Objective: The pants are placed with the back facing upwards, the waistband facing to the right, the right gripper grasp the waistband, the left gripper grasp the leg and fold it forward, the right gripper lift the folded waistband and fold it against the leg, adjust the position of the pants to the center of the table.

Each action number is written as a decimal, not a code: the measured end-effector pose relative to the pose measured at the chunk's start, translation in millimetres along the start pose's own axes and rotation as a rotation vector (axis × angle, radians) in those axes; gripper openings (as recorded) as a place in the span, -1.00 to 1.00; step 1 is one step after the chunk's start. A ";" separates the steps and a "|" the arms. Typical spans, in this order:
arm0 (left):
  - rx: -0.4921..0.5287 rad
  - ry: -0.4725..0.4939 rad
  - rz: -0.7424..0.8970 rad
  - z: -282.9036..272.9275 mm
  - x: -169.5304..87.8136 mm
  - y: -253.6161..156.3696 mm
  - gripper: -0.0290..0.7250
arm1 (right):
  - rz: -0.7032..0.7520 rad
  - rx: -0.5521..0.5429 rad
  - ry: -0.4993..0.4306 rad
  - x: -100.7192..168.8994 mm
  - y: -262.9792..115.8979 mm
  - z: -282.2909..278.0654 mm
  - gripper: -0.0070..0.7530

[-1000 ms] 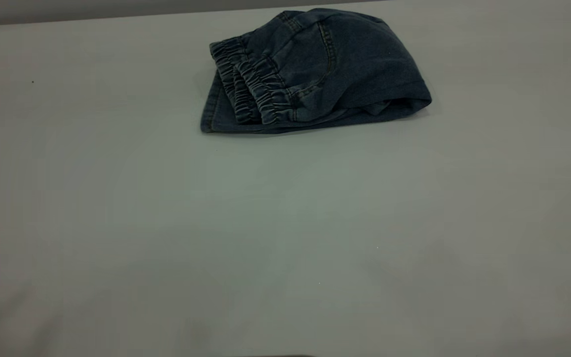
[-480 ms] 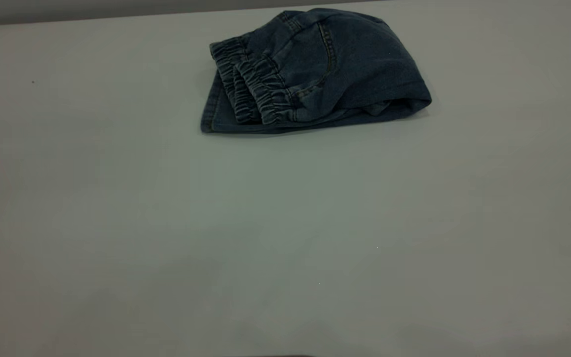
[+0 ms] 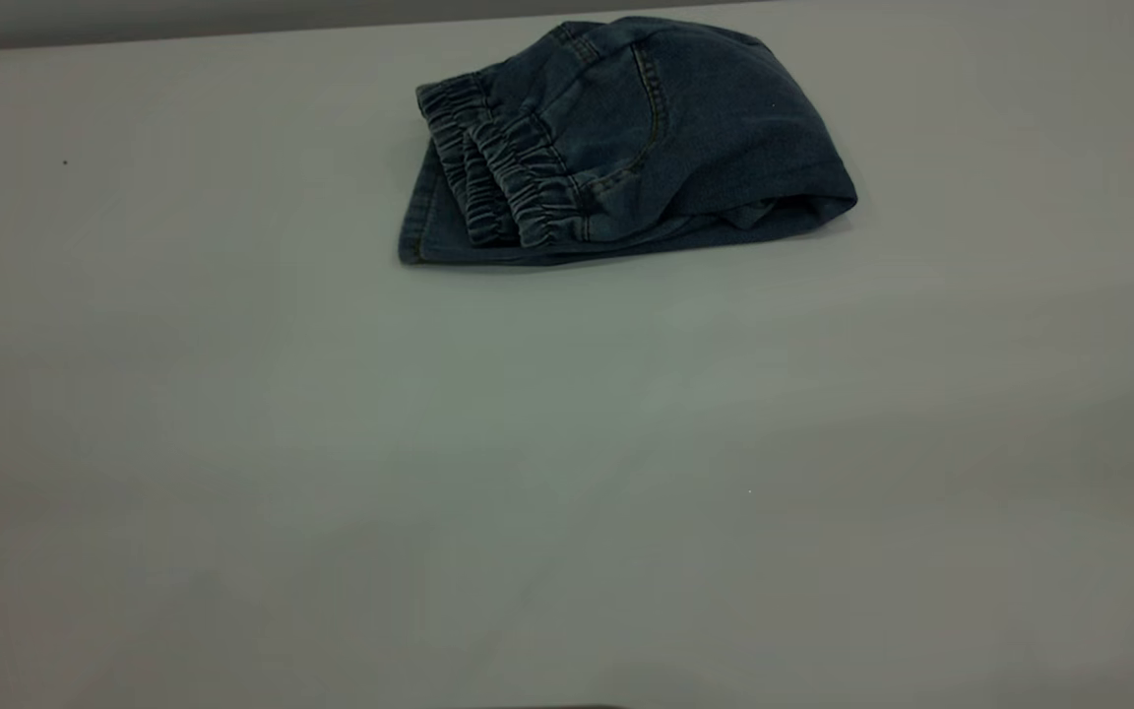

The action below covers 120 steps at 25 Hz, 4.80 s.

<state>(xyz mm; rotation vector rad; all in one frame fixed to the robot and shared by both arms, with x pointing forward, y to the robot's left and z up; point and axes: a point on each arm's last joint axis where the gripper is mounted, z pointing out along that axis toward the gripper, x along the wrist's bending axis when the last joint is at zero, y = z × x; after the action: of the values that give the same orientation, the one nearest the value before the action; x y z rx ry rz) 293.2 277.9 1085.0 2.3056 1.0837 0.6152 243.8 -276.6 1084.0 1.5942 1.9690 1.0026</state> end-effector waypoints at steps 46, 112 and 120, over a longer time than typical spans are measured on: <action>0.079 -0.190 -0.070 37.6 -25.0 -27.8 0.03 | -0.052 -0.087 -0.051 -8.3 -34.9 24.9 0.52; -0.293 0.327 -0.469 -11.7 -31.1 -70.1 0.03 | 0.065 -0.171 -0.178 -17.9 -43.2 15.9 0.52; -0.293 0.327 -0.469 -11.7 -31.1 -70.1 0.03 | 0.065 -0.173 -0.178 -17.8 -43.0 15.9 0.52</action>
<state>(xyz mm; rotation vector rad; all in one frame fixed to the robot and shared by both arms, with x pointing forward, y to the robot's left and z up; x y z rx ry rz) 228.9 294.6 1044.9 1.6568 1.5086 0.9045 231.2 -293.0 1039.3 1.6008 1.6768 0.9899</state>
